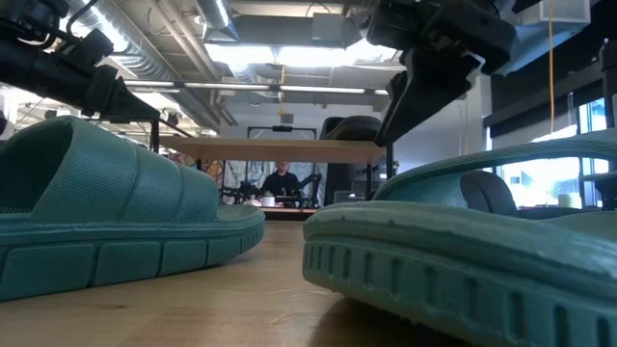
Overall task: Pick and place slides into the shelf
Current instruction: Put the black slide on the shelf
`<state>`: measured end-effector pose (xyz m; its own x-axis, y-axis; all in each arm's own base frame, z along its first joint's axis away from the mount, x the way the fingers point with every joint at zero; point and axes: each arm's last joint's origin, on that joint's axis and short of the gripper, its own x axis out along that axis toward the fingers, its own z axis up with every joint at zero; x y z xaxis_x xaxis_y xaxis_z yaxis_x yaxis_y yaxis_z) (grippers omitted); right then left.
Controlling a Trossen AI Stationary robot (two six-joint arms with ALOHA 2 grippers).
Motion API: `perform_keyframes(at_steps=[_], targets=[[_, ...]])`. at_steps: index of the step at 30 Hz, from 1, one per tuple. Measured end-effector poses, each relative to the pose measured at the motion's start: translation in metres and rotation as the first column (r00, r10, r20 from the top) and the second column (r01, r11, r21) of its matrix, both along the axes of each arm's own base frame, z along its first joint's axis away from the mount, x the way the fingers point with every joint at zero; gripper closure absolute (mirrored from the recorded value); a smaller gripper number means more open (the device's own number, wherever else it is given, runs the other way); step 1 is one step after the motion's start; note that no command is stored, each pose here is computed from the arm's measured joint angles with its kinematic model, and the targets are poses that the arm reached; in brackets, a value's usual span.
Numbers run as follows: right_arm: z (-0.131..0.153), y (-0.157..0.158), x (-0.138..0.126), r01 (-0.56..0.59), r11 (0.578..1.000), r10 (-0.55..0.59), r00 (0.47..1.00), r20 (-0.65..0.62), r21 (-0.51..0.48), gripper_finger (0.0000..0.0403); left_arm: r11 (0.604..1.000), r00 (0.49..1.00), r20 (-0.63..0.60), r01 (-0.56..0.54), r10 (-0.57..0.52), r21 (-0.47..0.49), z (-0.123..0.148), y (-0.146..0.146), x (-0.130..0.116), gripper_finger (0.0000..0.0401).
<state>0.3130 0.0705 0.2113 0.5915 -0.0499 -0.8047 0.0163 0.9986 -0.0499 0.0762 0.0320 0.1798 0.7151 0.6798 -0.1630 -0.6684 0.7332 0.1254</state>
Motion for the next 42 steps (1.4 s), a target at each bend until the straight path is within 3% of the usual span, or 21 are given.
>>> perform_keyframes(at_steps=[12, 19, 22, 28, 31, 42], targets=[[0.001, 0.000, 0.001, -0.005, 1.000, 0.005, 1.000, 0.011, -0.003, 0.0166, 1.000, 1.000, 0.000, 0.000, 0.000, 0.000, 0.000, 0.000, 0.000, 0.0229], [0.000, -0.001, 0.000, -0.097, 0.992, 0.096, 0.995, -0.017, -0.078, 0.0166, 1.000, 1.000, 0.000, 0.000, 0.000, 0.000, 0.000, 0.000, 0.000, 0.0229], [-0.002, -0.002, -0.004, -0.191, 0.971, 0.183, 0.981, -0.072, -0.142, 0.0166, 1.000, 1.000, 0.000, 0.000, 0.000, 0.000, 0.000, 0.000, 0.000, 0.0229], [-0.006, -0.003, -0.009, -0.409, 0.876, 0.367, 0.910, -0.195, -0.257, 0.0166, 1.000, 1.000, 0.000, 0.000, 0.000, 0.000, 0.000, 0.000, 0.000, 0.0229], [-0.007, -0.004, -0.012, -0.464, 0.843, 0.406, 0.881, -0.242, -0.272, 0.0166, 1.000, 1.000, 0.000, 0.000, 0.000, 0.000, 0.000, 0.000, 0.000, 0.0229], [-0.016, -0.004, -0.014, -0.504, 0.823, 0.421, 0.850, -0.315, -0.262, 0.0166, 1.000, 1.000, 0.000, 0.000, 0.000, 0.000, 0.000, 0.000, 0.000, 0.0229]])
